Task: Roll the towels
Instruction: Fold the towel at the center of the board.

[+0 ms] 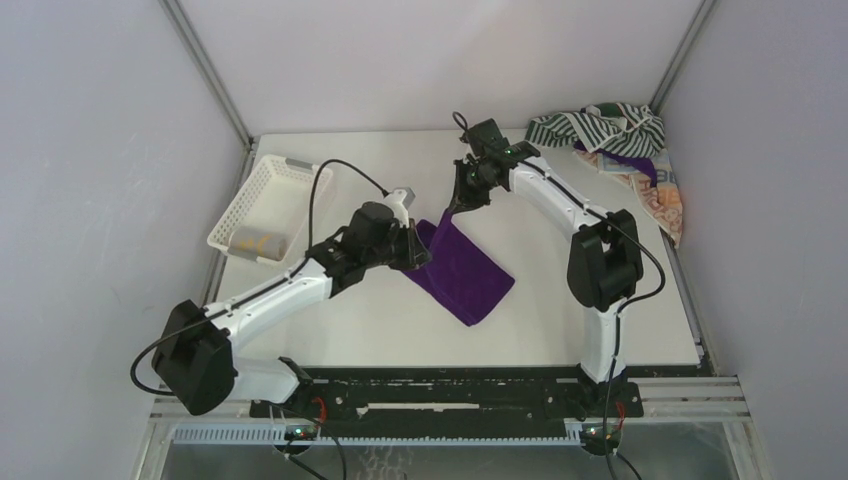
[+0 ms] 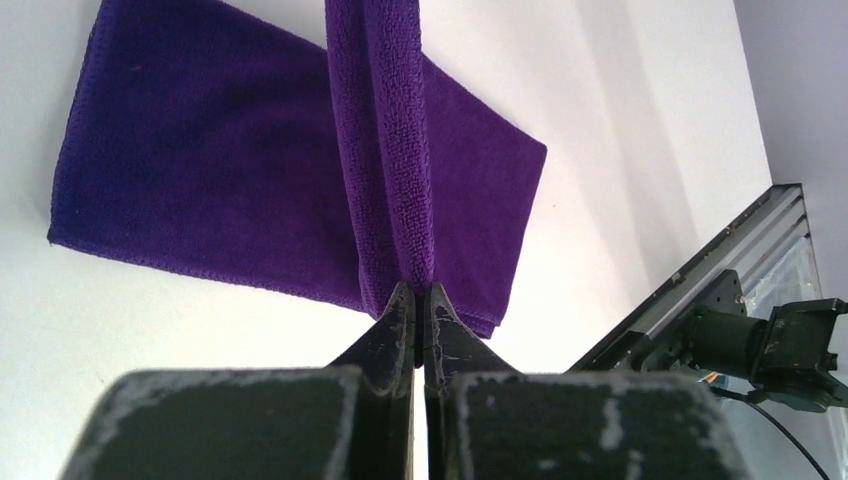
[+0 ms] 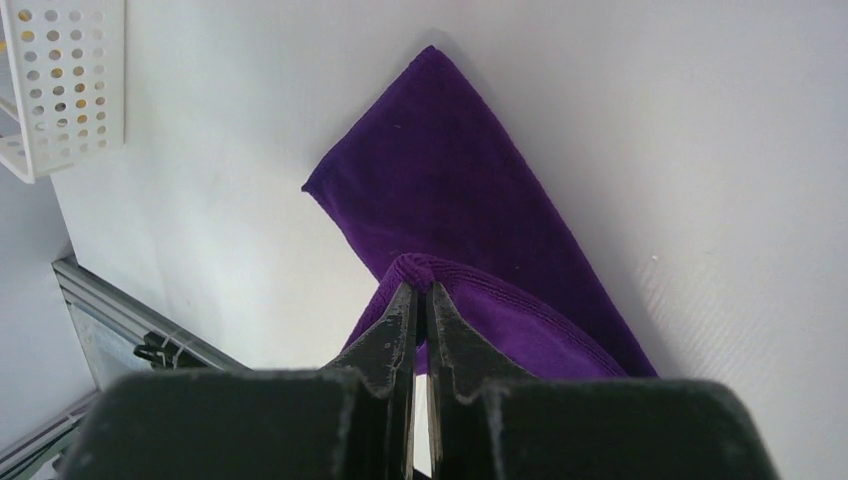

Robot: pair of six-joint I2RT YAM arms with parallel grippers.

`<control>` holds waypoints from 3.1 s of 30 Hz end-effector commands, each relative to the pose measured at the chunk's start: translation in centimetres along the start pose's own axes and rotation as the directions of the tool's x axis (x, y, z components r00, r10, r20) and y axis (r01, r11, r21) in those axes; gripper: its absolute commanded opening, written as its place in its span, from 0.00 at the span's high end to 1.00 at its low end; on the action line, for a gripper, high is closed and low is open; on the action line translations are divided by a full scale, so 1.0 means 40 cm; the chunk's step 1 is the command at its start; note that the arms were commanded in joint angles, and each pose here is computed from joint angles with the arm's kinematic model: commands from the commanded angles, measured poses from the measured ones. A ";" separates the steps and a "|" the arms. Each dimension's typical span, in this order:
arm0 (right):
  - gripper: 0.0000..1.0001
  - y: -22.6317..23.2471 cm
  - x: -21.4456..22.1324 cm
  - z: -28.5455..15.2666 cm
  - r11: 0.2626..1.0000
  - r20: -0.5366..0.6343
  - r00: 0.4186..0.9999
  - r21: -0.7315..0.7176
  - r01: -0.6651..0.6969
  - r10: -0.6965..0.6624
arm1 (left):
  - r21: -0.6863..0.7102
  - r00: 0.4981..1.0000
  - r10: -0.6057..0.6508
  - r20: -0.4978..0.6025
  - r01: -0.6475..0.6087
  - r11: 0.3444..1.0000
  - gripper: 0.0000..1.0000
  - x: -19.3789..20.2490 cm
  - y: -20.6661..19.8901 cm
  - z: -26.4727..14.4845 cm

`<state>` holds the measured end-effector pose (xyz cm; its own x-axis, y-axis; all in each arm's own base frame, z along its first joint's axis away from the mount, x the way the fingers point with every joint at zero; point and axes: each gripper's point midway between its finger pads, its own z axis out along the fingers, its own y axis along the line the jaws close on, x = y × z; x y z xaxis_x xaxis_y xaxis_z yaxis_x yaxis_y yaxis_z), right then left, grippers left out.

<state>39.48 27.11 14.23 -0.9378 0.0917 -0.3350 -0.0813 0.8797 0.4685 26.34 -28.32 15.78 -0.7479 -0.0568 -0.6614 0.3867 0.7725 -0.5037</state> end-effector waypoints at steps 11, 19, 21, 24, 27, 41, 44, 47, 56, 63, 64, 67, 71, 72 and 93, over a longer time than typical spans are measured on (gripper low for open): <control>1.00 0.015 -0.139 0.044 0.999 0.188 0.982 -0.014 0.032 -0.029 | -0.157 0.994 -0.065 -0.093 0.050 0.986 1.00 0.069 0.136 0.029; 1.00 0.014 -0.150 0.116 0.998 0.179 0.983 -0.042 0.042 -0.034 | -0.259 0.988 -0.101 -0.113 0.069 0.963 1.00 0.087 0.212 0.065; 1.00 0.014 -0.151 0.131 0.998 0.175 0.984 -0.051 0.048 -0.038 | -0.276 0.987 -0.108 -0.122 0.071 0.959 1.00 0.098 0.223 0.070; 1.00 0.015 -0.151 0.142 0.997 0.173 0.984 -0.058 0.051 -0.040 | -0.289 0.985 -0.115 -0.129 0.074 0.955 1.00 0.108 0.233 0.075; 1.00 0.019 -0.151 0.141 0.996 0.177 0.983 -0.063 0.055 -0.043 | -0.309 0.984 -0.119 -0.130 0.074 0.948 1.00 0.113 0.243 0.073; 1.00 0.059 -0.149 0.096 0.992 0.205 0.978 -0.103 0.072 -0.050 | -0.296 0.989 -0.119 -0.092 0.087 0.951 1.00 0.088 0.221 0.031; 1.00 0.059 -0.143 0.128 0.992 0.186 0.981 -0.110 0.068 -0.047 | -0.325 0.985 -0.142 -0.100 0.102 0.940 1.00 0.107 0.240 0.042; 1.00 0.049 -0.136 0.161 0.992 0.172 0.984 -0.110 0.068 -0.048 | -0.357 0.981 -0.170 -0.094 0.126 0.926 1.00 0.121 0.258 0.048; 1.00 0.049 -0.113 0.246 0.983 0.137 0.984 -0.131 0.129 -0.110 | -0.465 0.950 -0.294 -0.104 0.215 0.859 1.00 0.191 0.315 0.072; 1.00 0.051 -0.094 0.261 0.980 0.123 0.984 -0.137 0.146 -0.129 | -0.450 0.955 -0.282 -0.088 0.215 0.867 1.00 0.182 0.305 0.072; 1.00 0.055 -0.096 0.251 0.979 0.128 0.983 -0.140 0.148 -0.130 | -0.438 0.959 -0.269 -0.087 0.206 0.875 1.00 0.175 0.295 0.071; 1.00 0.070 -0.105 0.210 0.976 0.161 0.977 -0.146 0.164 -0.140 | -0.393 0.970 -0.226 -0.084 0.177 0.902 1.00 0.149 0.251 0.067; 1.00 0.083 -0.119 0.150 0.973 0.205 0.967 -0.142 0.183 -0.152 | -0.349 0.979 -0.190 -0.075 0.152 0.925 1.00 0.120 0.197 0.053; 1.00 0.085 -0.120 0.138 0.972 0.214 0.964 -0.138 0.189 -0.157 | -0.340 0.980 -0.187 -0.068 0.154 0.928 1.00 0.113 0.188 0.047; 1.00 0.125 -0.105 0.113 0.965 0.224 0.962 -0.173 0.197 -0.156 | -0.357 0.984 -0.180 0.012 0.172 0.918 1.00 0.084 0.187 -0.026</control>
<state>40.85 32.90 12.87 -0.8846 0.0095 -0.4662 -0.2852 0.7800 0.5570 27.56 -22.98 12.94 -0.7457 -0.2571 -0.6147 0.0608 0.8925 -0.4470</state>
